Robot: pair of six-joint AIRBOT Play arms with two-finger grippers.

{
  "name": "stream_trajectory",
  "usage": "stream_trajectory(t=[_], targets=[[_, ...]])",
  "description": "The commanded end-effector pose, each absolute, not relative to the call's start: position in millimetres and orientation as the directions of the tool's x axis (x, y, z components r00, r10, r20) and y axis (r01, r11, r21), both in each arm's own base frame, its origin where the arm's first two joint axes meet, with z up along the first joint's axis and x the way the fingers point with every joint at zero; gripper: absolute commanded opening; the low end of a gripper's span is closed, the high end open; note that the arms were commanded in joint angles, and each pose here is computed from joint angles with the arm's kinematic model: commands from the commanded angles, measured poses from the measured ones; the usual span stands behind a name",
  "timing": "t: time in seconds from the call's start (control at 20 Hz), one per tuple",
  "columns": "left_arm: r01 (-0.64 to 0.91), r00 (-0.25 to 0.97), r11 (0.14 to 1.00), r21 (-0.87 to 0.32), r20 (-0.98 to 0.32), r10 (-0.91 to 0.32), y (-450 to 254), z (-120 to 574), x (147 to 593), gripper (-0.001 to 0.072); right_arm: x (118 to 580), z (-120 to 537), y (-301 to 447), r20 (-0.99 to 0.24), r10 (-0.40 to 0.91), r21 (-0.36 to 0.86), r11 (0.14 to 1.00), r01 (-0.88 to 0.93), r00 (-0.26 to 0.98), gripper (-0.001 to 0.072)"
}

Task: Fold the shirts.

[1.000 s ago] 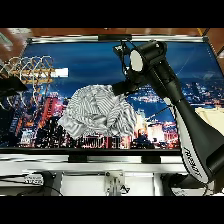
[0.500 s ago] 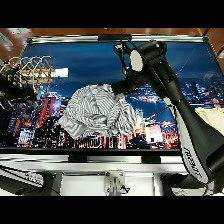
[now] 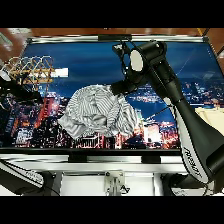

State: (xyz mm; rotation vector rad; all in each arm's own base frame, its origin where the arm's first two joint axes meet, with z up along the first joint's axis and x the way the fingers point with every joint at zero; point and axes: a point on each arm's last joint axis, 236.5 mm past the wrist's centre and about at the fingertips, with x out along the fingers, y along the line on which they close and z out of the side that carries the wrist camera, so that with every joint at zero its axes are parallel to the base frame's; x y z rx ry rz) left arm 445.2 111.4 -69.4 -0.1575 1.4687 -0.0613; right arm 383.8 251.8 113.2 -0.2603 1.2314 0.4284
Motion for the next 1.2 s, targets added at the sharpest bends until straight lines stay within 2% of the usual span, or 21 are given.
stream_trajectory(t=[0.0,0.15,0.25,0.3,0.35,0.4,0.45,0.5,0.65,0.9,1.15], targets=[[-0.059,0.087,0.982,-0.181,-0.981,-0.176,101.6,-83.6,447.3,0.062,383.6,113.6,252.2,-0.947,0.177,0.039,0.891,-0.451,0.268,0.0083],[-0.064,0.092,0.978,-0.196,-0.978,-0.19,98.2,-91.1,451.4,0.0619,383.4,113.6,252.2,-0.947,0.176,0.038,0.891,-0.452,0.268,0.0083],[-0.065,0.102,0.979,-0.194,-0.977,-0.187,99.0,-91.9,454.0,0.0602,383.7,113.6,252.0,-0.947,0.176,0.038,0.892,-0.451,0.268,0.0083],[-0.066,0.108,0.979,-0.193,-0.977,-0.185,99.6,-91.7,455.4,0.0571,383.8,113.6,251.9,-0.947,0.176,0.037,0.892,-0.451,0.269,0.0083],[-0.066,0.109,0.979,-0.192,-0.977,-0.184,99.7,-92.0,455.8,0.0442,383.7,113.6,251.7,-0.947,0.175,0.036,0.892,-0.451,0.269,0.0083],[-0.067,0.109,0.979,-0.191,-0.977,-0.183,100.2,-93.3,456.2,0.043,383.8,113.7,251.6,-0.947,0.175,0.036,0.892,-0.451,0.269,0.0083],[-0.068,0.104,0.979,-0.192,-0.977,-0.185,100.0,-95.5,455.6,0.038,383.9,113.7,251.4,-0.947,0.175,0.036,0.892,-0.451,0.269,0.0083],[-0.069,0.1,0.979,-0.194,-0.977,-0.187,99.8,-97.8,455.2,0.0278,383.8,113.7,251.4,-0.947,0.174,0.036,0.892,-0.451,0.269,0.0083],[-0.081,0.101,0.978,-0.193,-0.978,-0.185,100.9,-99.6,456.0,0.0062,383.6,113.6,251.0,-0.948,0.173,0.035,0.892,-0.45,0.268,0.0083],[-0.105,0.114,0.975,-0.196,-0.976,-0.184,102.1,-75.9,463.0,0.0061,393.6,117.6,255.6,-0.931,0.192,0.033,0.891,-0.453,0.31,0.0083],[-0.061,0.197,0.982,-0.18,-0.966,-0.165,96.5,-8.4,477.3,0.0059,397.4,118.8,255.5,-0.926,0.192,0.027,0.892,-0.451,0.326,0.0083]])
